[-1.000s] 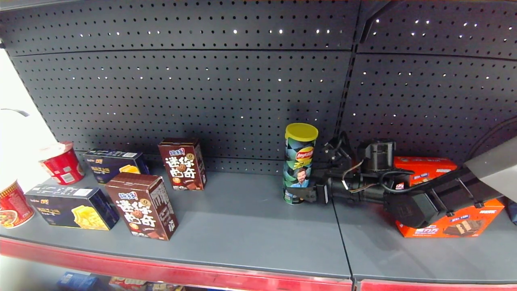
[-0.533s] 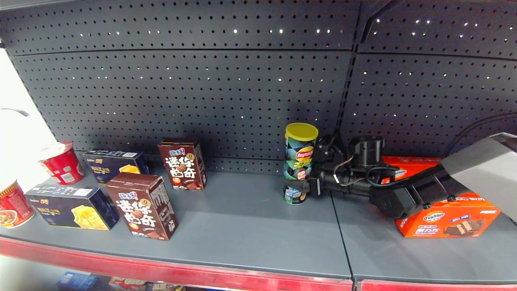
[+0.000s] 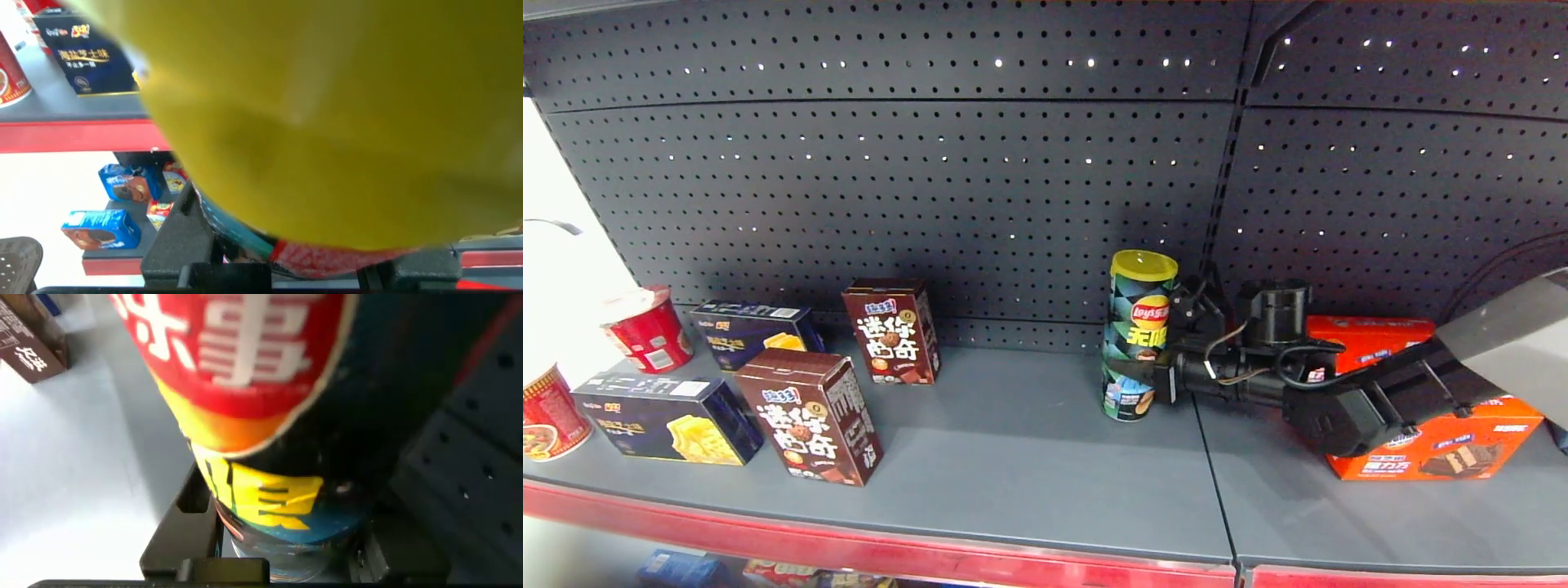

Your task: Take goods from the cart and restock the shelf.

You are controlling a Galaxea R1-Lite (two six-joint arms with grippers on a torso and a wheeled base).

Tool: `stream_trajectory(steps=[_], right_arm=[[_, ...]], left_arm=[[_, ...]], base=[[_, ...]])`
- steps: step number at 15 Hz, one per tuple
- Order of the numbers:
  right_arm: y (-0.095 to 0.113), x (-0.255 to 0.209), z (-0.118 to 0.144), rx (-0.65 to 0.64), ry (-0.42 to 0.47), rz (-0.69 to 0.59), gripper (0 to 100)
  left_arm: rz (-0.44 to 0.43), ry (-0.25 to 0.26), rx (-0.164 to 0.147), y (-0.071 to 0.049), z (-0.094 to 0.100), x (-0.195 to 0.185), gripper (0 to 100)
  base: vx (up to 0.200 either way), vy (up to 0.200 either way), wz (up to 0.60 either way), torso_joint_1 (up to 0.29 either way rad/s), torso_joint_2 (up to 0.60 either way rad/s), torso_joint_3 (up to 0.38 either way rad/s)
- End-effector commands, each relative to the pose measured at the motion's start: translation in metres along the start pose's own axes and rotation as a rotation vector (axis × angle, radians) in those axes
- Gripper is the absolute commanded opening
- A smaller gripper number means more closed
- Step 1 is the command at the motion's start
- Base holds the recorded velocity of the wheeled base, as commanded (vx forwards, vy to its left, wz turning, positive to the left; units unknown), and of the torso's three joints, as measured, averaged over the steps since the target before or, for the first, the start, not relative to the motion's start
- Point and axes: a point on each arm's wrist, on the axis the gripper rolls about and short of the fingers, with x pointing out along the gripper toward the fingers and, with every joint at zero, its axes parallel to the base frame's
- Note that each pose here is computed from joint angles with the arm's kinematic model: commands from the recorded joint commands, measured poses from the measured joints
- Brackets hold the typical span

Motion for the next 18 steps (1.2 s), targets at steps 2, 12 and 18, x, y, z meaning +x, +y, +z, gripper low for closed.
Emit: stream_trajectory(steps=[2, 12, 18], right_arm=[[0.032, -0.051, 0.027, -0.026, -0.038, -0.025, 0], [0.121, -0.082, 0.018, 0.061, -0.037, -0.197, 0], [0.131, -0.095, 0.003, 0.048, -0.069, -0.178, 0]], left_arm=[[-0.002, -0.009, 0.001, 0.000, 0.001, 0.000, 0], [0.003, -0.006, 0.000, 0.000, 0.000, 0.000, 0], [0.012, -0.006, -0.014, 0.000, 0.000, 0.000, 0]], base=[[0.000, 0.000, 0.00, 0.000, 0.00, 0.000], [0.000, 0.000, 0.00, 0.000, 0.00, 0.000], [0.000, 0.000, 0.00, 0.000, 0.00, 0.000]])
